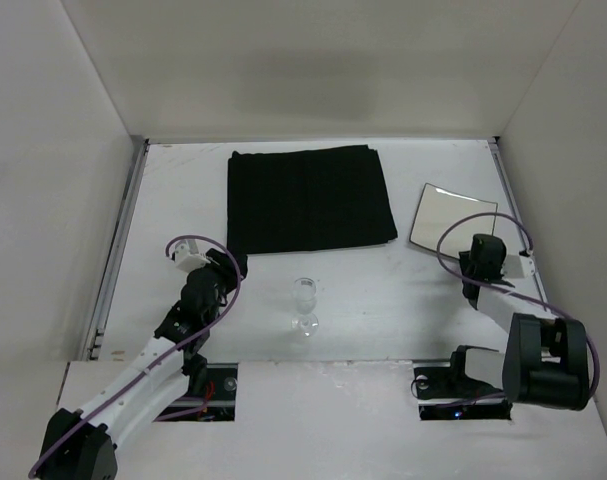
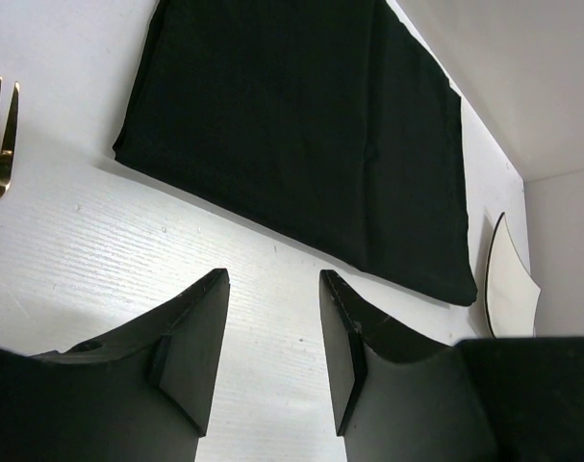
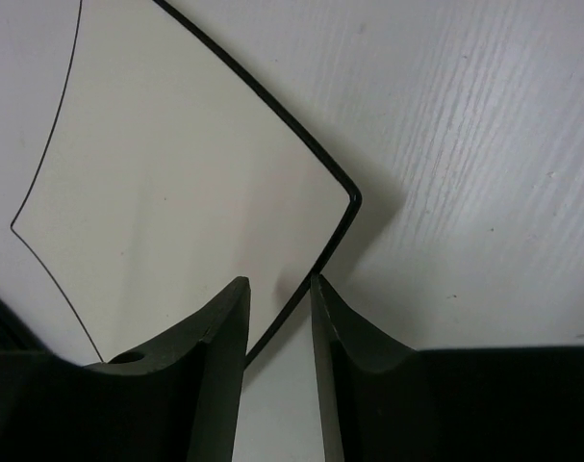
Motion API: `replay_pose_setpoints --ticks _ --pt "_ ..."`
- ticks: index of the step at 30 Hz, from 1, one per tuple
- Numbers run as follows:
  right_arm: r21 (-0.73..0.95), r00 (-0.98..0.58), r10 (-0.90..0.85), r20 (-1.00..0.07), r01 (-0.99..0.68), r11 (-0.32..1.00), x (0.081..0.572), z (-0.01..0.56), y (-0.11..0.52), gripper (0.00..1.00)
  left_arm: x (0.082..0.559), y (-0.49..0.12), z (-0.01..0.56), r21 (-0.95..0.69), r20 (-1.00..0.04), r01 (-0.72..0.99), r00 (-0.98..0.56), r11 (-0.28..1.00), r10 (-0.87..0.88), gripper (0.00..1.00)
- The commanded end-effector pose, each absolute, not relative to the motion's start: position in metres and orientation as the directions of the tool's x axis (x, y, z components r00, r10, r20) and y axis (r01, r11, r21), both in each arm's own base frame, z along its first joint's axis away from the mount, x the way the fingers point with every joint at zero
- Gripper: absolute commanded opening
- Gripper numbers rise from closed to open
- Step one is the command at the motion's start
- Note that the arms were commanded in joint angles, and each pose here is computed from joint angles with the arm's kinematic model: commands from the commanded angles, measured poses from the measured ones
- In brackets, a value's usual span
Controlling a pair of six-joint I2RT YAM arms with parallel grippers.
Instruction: Set the dinner table for one person
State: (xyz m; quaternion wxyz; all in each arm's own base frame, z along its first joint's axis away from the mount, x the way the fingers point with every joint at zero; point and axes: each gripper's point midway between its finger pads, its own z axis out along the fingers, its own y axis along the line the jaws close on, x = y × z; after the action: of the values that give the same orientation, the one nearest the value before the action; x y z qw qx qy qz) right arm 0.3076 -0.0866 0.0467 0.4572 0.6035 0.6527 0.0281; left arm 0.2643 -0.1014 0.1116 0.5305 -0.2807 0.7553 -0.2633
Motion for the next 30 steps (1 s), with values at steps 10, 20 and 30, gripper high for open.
replay_pose_setpoints --ticks 10,20,30 --pt "0.759 0.366 0.822 -0.437 0.641 0.118 0.313 0.053 -0.106 0.47 0.269 -0.103 0.115 -0.718 -0.64 -0.129 -0.264 0.684 -0.721 0.4" --pt "0.786 0.482 0.778 -0.404 0.618 0.025 0.324 0.055 -0.127 0.32 0.27 -0.105 0.111 -0.716 -0.639 -0.13 -0.273 0.686 -0.719 0.4" --pt "0.803 0.45 0.798 -0.401 0.592 0.07 0.312 0.051 -0.107 0.04 0.27 -0.105 0.11 -0.717 -0.637 -0.13 -0.277 0.685 -0.719 0.4"
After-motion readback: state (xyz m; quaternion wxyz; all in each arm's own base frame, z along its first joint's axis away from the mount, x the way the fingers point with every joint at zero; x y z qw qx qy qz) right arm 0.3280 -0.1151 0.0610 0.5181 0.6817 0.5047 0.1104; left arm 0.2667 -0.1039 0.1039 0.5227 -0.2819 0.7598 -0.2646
